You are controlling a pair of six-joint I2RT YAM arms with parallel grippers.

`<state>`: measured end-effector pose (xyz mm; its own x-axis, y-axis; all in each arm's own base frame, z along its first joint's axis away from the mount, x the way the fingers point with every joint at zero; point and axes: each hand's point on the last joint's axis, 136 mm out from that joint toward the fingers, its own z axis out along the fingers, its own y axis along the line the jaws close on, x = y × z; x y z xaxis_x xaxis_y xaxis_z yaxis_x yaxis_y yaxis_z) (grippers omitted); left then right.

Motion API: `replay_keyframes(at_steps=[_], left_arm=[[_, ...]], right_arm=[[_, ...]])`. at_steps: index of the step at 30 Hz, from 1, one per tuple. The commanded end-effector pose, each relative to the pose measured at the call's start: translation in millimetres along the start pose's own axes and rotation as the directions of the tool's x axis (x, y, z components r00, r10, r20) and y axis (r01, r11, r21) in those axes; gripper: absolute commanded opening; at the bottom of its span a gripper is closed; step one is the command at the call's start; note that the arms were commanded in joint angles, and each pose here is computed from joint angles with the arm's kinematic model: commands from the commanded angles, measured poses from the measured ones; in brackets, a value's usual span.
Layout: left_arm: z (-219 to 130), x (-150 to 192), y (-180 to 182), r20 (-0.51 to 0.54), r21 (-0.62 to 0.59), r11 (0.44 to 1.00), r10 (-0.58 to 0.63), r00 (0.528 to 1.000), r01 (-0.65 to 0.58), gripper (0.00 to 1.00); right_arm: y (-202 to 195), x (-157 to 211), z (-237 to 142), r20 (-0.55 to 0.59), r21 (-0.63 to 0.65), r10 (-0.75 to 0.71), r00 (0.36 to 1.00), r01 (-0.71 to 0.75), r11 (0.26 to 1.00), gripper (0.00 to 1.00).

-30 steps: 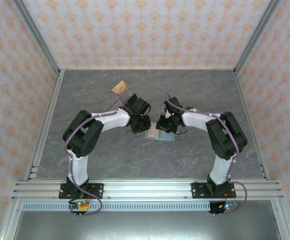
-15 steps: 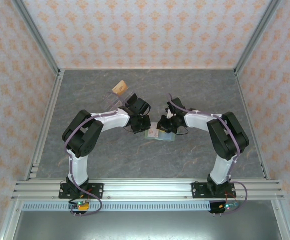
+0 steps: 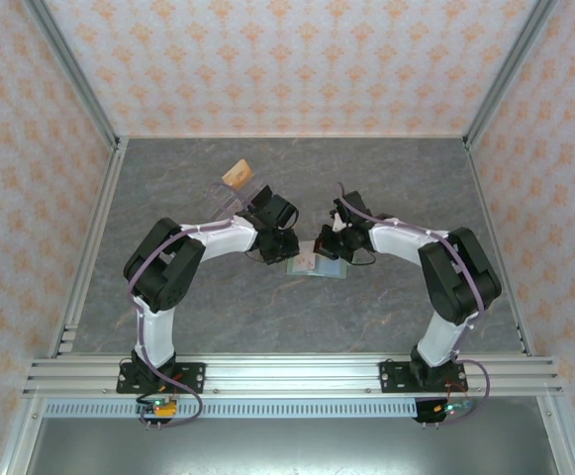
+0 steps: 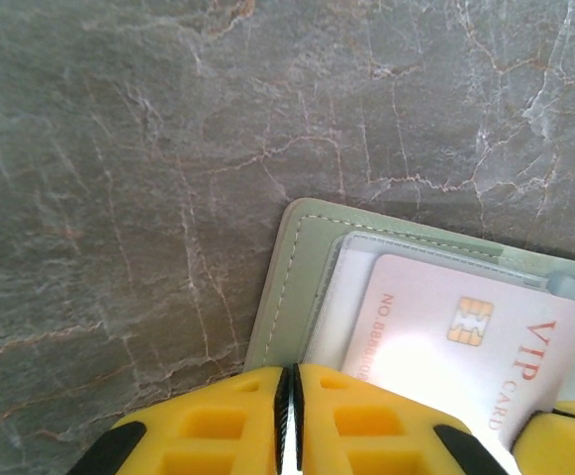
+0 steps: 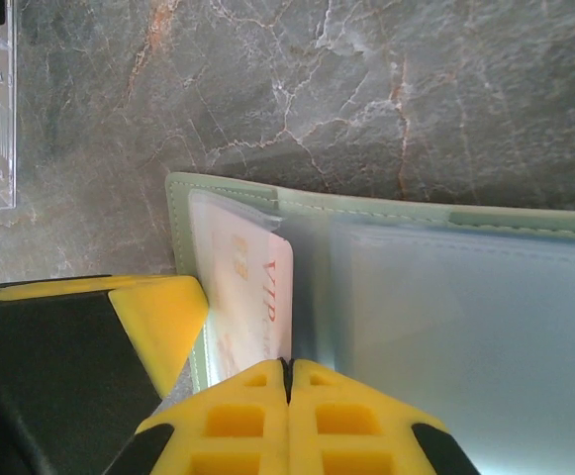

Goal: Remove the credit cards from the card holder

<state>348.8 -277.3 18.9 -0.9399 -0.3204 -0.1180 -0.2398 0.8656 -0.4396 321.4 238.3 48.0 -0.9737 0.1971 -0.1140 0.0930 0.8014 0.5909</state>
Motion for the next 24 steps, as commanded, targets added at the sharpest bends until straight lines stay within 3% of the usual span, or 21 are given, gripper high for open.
replay_keyframes(at_steps=[1,18,24], left_arm=[[16,13,32,-0.03,-0.116,0.993,-0.007,1.0,0.004,0.14],[-18,0,-7,0.02,-0.026,0.996,0.086,0.996,-0.085,0.12],[-4,8,-13,-0.024,-0.024,0.993,0.111,0.994,-0.111,0.07]], right_arm=[[-12,1,-8,0.015,0.041,0.001,1.0,-0.002,0.999,0.0],[-28,0,-9,0.021,0.102,0.006,1.0,-0.008,0.995,0.0],[-24,1,-7,0.013,0.078,0.002,1.0,-0.003,0.997,0.0]])
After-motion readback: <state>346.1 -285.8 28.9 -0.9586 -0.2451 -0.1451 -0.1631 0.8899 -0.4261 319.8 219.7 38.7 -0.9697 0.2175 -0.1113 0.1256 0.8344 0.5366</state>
